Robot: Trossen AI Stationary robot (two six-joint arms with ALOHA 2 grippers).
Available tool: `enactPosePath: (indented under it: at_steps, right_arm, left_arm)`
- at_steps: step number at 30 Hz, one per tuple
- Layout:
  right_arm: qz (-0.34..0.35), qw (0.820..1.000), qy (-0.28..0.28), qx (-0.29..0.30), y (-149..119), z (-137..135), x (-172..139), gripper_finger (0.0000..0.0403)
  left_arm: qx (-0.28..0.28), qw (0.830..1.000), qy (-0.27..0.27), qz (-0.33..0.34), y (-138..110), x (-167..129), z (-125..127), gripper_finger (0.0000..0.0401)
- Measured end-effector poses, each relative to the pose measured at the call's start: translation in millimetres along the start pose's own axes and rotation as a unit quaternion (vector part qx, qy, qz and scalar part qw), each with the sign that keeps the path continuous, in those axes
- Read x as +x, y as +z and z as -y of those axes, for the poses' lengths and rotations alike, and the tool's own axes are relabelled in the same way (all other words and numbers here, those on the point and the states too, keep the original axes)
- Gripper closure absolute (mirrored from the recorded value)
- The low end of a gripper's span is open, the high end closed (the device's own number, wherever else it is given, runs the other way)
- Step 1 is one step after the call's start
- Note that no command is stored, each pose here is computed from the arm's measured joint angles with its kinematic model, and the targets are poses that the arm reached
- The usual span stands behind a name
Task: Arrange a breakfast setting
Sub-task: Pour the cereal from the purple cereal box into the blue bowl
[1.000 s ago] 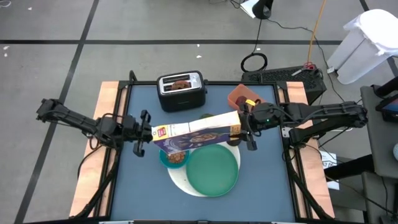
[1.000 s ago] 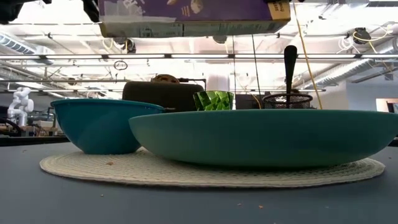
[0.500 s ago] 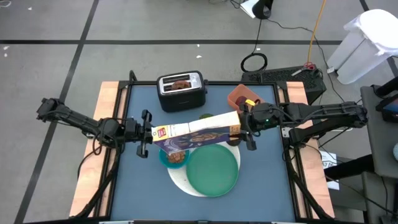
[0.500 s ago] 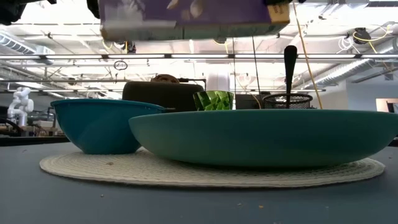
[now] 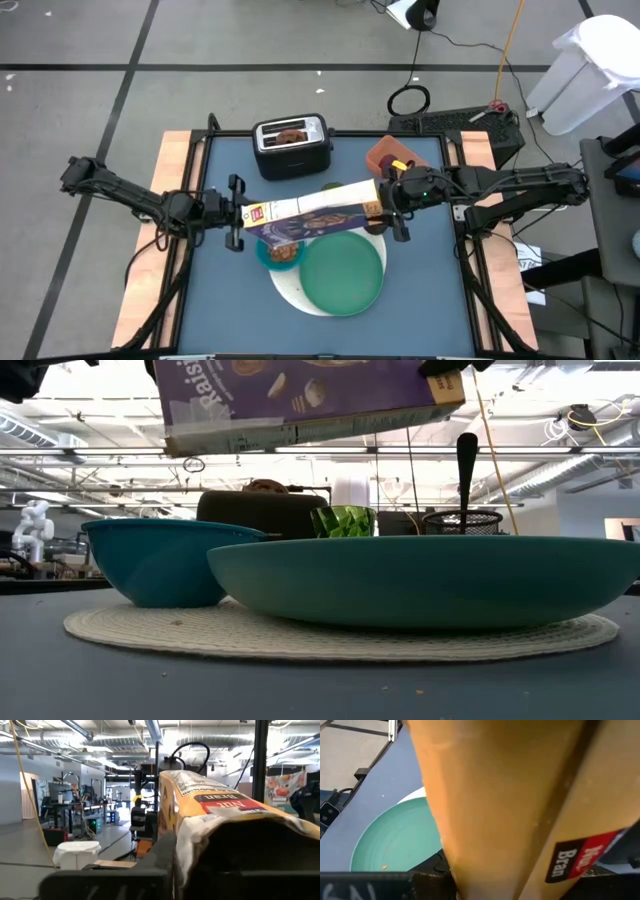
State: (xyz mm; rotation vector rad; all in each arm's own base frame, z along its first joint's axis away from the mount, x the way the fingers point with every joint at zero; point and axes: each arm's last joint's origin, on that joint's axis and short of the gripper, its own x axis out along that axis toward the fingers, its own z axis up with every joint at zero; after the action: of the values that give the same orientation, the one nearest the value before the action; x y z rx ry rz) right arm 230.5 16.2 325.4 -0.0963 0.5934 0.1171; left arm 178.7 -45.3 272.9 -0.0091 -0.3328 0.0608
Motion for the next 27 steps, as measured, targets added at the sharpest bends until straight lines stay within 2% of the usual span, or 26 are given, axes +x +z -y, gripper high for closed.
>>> enactPosePath:
  at_steps: [5,11,21,27]
  right_arm:
    - [0.009,1.000,-0.001,0.000,2.0,0.2,-0.7,0.0220]
    - [0.008,0.999,-0.025,0.032,2.0,1.3,-1.1,0.0194]
    - [0.011,0.998,-0.027,0.048,2.8,1.5,-1.4,0.0139]
    - [0.009,0.998,-0.028,0.048,2.5,1.6,-1.4,0.0125]
  left_arm:
    - [-0.007,1.000,0.002,0.017,3.3,-0.1,-0.4,0.0395]
    - [-0.012,1.000,0.007,0.016,3.2,-0.2,-0.8,0.0396]
    - [-0.011,1.000,0.014,0.018,3.4,-0.4,-1.2,0.0397]
    - [-0.013,1.000,0.015,0.025,4.5,-0.6,-1.5,0.0397]
